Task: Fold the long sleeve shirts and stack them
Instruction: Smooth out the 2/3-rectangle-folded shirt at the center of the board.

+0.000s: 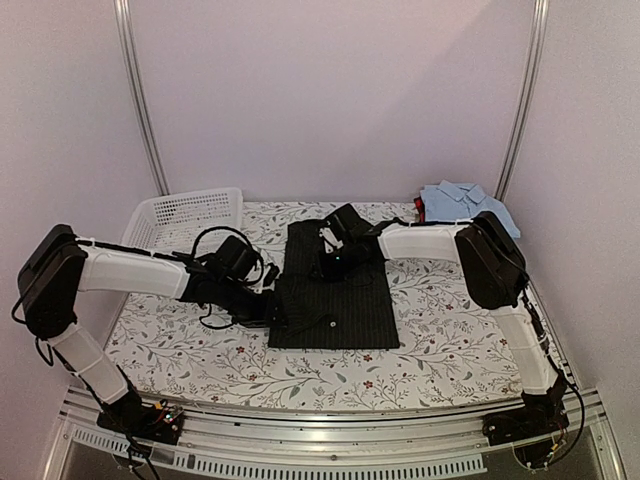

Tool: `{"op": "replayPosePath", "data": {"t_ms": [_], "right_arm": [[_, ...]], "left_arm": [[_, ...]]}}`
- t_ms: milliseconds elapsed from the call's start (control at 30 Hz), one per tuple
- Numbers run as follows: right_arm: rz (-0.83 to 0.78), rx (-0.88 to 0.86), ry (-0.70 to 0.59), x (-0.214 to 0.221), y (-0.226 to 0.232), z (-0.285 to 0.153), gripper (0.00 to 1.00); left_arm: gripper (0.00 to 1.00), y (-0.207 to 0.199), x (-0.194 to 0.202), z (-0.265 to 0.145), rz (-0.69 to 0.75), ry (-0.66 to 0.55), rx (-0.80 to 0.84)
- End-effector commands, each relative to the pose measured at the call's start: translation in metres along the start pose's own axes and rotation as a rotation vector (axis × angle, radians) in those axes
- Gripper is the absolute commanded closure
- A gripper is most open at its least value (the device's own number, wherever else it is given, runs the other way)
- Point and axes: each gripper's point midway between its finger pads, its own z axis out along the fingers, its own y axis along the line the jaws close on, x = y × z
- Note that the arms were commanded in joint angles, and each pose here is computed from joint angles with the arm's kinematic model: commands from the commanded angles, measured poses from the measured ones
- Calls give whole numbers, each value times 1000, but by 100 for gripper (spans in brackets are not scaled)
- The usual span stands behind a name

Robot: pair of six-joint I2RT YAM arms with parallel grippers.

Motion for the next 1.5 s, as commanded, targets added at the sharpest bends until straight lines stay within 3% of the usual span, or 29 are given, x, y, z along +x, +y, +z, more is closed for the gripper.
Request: {"op": "replayPosePath", "data": {"t_ms": [0,267,433,533,767,1033,1133,1167,1467], "right_arm": [[-42,-28,-54,-24,22,-27,64],[-84,-37,-152,-56,44,-77,57],[-107,-28,-218,-70,56,-113,56],[-114,-17,-250,-73,59,-134,56],[-115,6,-297,-65,61,-172,56],[-98,52,-290,-35,46,-187,56],[-93,76,-277,-19,40,-190,55],[-98,88,-275,-13,39,-192,55],[-75,137,-255,26,24,-204,51]], "left_arm": [[72,-8,11,-3,25,16,3],[60,-13,19,6,33,35,-25],[61,-13,15,12,34,30,-53],[65,-19,9,14,40,23,-42],[88,-29,-8,14,56,-12,-40],[100,-40,-39,19,92,-65,-28],[100,-39,-50,21,76,-64,-24],[100,-38,-51,19,74,-68,-30],[67,-21,-14,-2,46,-37,-70]]}}
